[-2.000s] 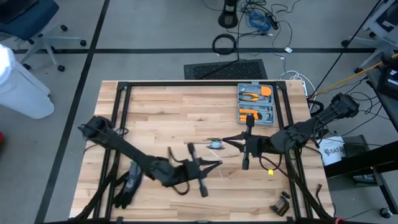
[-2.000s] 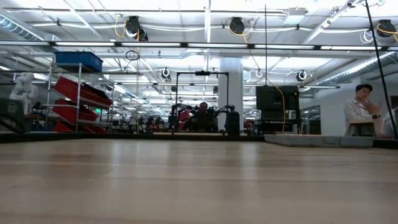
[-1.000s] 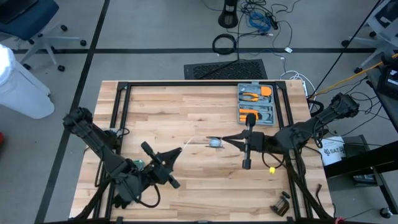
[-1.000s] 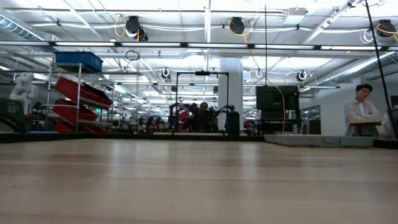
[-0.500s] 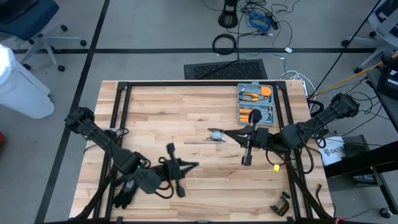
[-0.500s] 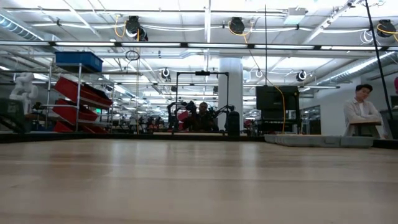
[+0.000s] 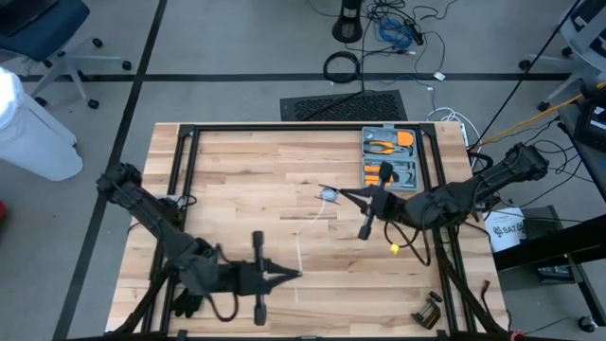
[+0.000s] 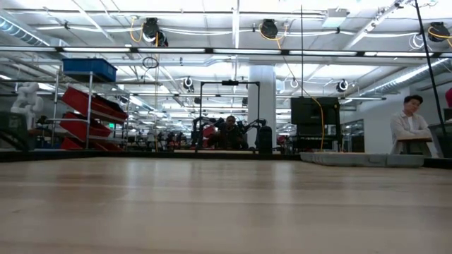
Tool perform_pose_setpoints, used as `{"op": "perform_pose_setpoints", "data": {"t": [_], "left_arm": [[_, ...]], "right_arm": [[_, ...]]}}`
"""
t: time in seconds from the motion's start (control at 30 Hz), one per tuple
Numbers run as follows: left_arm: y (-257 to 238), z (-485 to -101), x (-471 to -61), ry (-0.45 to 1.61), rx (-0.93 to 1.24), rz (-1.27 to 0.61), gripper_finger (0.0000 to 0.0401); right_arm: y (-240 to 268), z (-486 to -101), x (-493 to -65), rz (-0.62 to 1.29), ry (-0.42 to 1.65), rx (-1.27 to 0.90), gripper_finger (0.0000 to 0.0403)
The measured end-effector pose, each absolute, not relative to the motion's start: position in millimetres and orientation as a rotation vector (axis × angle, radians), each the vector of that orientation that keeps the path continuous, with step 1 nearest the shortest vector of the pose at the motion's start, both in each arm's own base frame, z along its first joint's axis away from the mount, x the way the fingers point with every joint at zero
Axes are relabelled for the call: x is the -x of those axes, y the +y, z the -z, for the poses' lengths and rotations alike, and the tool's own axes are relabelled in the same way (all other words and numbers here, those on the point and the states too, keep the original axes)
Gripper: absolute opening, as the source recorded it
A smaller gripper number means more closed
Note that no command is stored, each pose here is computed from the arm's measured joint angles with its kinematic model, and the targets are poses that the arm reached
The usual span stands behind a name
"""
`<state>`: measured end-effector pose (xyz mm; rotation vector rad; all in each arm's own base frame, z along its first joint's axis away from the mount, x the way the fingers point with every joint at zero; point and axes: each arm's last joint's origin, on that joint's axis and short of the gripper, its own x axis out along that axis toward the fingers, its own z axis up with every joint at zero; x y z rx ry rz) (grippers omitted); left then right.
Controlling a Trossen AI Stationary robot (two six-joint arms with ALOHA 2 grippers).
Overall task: Coil cords
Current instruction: Uncoil the white wire from the spool
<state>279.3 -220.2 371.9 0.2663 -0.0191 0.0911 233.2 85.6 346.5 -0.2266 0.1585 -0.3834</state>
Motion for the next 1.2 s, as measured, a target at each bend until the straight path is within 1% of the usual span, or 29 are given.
{"op": "perform_pose_setpoints", "data": {"t": [0.07, 0.27, 0.43, 0.53, 0.77, 1.0, 1.2], "left_arm": [[-221.0, -377.4, -268.9, -0.005, -0.315, -0.196, 0.0001], [-222.0, -382.8, -240.9, 0.119, -0.457, -0.519, 0.0001], [-224.0, -380.5, -227.9, 0.192, -0.536, -0.665, 0.0001], [-224.8, -379.7, -226.8, 0.196, -0.547, -0.666, 0.0001], [-226.6, -374.4, -232.0, 0.202, -0.568, -0.653, 0.0001], [-233.0, -360.4, -248.0, 0.189, -0.595, -0.515, 0.0001], [-233.7, -339.5, -273.1, 0.202, -0.608, -0.423, 0.0001]], "right_arm": [[86.6, -345.2, -232.7, 0.372, 0.169, 0.230, 0.0000], [95.0, -345.7, -232.2, 0.212, 0.154, 0.195, 0.0000], [103.7, -351.0, -229.7, 0.155, 0.099, 0.146, 0.0000], [110.8, -357.3, -227.5, 0.099, 0.037, 0.109, 0.0000], [125.3, -374.7, -218.6, 0.040, -0.123, 0.043, 0.0000], [132.2, -390.0, -210.0, 0.031, -0.260, 0.080, 0.0000], [131.6, -397.8, -206.7, 0.058, -0.330, 0.124, 0.0000]]}}
